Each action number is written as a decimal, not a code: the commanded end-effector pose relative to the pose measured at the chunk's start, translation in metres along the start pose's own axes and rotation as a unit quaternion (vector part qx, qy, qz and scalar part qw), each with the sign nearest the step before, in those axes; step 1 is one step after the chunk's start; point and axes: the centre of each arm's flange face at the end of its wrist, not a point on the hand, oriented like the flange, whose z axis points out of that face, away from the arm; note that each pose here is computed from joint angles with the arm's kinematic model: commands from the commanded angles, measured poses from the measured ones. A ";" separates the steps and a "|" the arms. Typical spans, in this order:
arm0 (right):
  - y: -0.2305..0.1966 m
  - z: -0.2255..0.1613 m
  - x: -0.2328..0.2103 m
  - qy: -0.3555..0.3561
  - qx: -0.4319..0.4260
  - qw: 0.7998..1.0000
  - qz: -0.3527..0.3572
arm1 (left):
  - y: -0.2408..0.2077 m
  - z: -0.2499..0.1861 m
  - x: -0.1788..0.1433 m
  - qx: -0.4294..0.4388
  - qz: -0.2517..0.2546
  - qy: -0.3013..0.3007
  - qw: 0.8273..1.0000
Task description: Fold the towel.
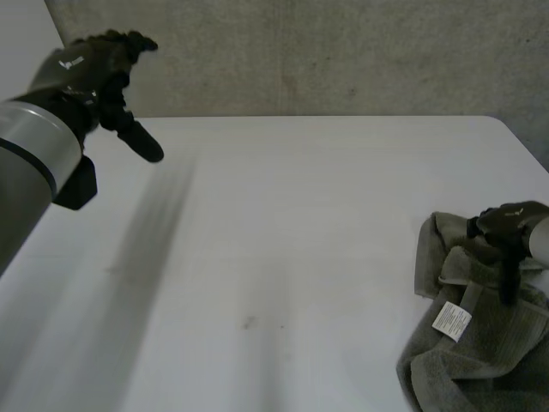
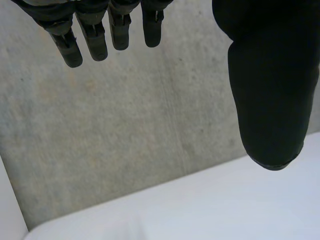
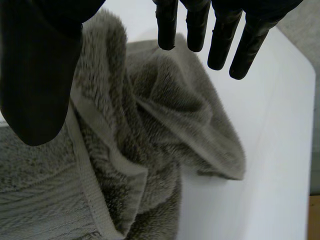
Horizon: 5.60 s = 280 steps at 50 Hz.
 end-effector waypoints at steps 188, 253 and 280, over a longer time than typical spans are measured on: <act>-0.126 -0.110 -0.072 -0.203 0.286 0.918 0.183 | 0.186 0.078 0.027 -0.109 0.025 0.127 0.986; -0.220 -0.050 -0.042 -0.056 0.490 0.870 -0.005 | -0.016 0.086 -0.018 0.096 0.010 0.001 0.995; -0.049 0.074 -0.109 -0.101 0.263 0.959 0.033 | 0.190 0.035 -0.031 -0.162 0.096 0.007 0.982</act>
